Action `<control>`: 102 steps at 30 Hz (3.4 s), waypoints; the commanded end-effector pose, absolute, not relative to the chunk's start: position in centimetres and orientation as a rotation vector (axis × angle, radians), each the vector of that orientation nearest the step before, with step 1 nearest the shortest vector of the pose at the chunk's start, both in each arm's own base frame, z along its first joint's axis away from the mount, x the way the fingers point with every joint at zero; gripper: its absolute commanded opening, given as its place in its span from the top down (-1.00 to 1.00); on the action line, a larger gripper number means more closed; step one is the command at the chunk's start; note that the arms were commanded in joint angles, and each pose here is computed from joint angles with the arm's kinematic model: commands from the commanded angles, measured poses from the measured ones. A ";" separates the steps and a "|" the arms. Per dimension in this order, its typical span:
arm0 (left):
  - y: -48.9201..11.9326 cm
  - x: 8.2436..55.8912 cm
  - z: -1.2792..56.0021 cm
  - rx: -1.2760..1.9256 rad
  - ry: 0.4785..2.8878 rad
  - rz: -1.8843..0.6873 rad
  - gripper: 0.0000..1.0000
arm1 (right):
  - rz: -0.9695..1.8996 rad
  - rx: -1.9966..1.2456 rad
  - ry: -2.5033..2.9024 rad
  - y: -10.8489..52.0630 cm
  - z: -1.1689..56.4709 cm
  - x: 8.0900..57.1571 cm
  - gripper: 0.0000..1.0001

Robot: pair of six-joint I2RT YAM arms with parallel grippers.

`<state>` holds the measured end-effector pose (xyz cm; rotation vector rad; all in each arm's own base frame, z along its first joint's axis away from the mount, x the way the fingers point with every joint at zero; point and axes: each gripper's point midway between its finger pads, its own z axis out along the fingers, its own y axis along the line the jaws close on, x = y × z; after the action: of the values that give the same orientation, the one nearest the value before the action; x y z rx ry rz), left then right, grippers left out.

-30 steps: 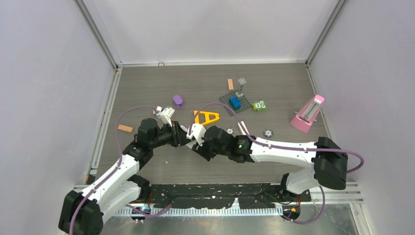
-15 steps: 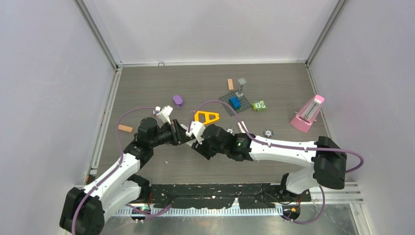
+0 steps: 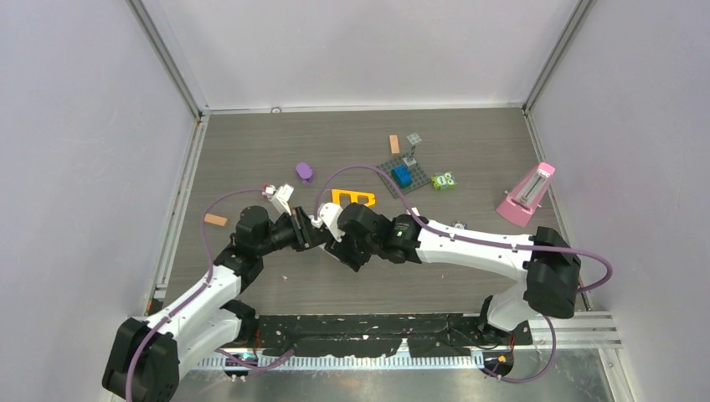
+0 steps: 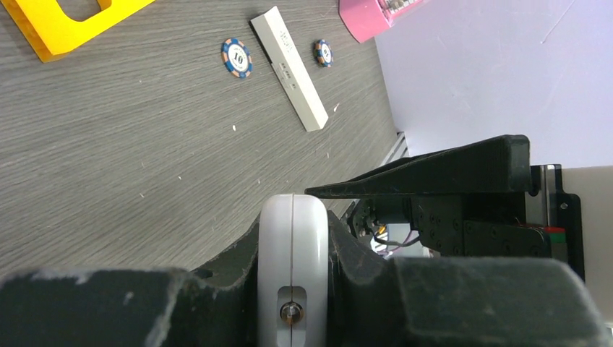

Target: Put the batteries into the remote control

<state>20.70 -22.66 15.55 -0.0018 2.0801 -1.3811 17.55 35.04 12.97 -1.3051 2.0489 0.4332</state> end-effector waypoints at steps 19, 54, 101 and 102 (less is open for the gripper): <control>-24.1 19.4 21.1 -0.034 1.902 -1.704 1.00 | 0.358 -1.289 2.148 36.3 13.7 19.1 -0.25; -23.1 20.8 19.9 -0.152 1.920 -1.700 1.00 | 0.668 -0.983 2.130 35.4 19.4 20.3 -0.89; -21.4 20.8 29.3 -0.307 1.590 -1.854 1.00 | 1.609 -0.127 1.878 34.2 27.8 18.7 -0.55; -21.4 20.8 29.4 -0.310 1.586 -1.856 1.00 | 1.613 -0.126 1.878 34.3 27.9 18.7 -0.53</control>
<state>20.81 -21.80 25.65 -0.3483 1.7044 -1.8310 18.99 33.81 26.04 -0.1118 1.9480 1.5295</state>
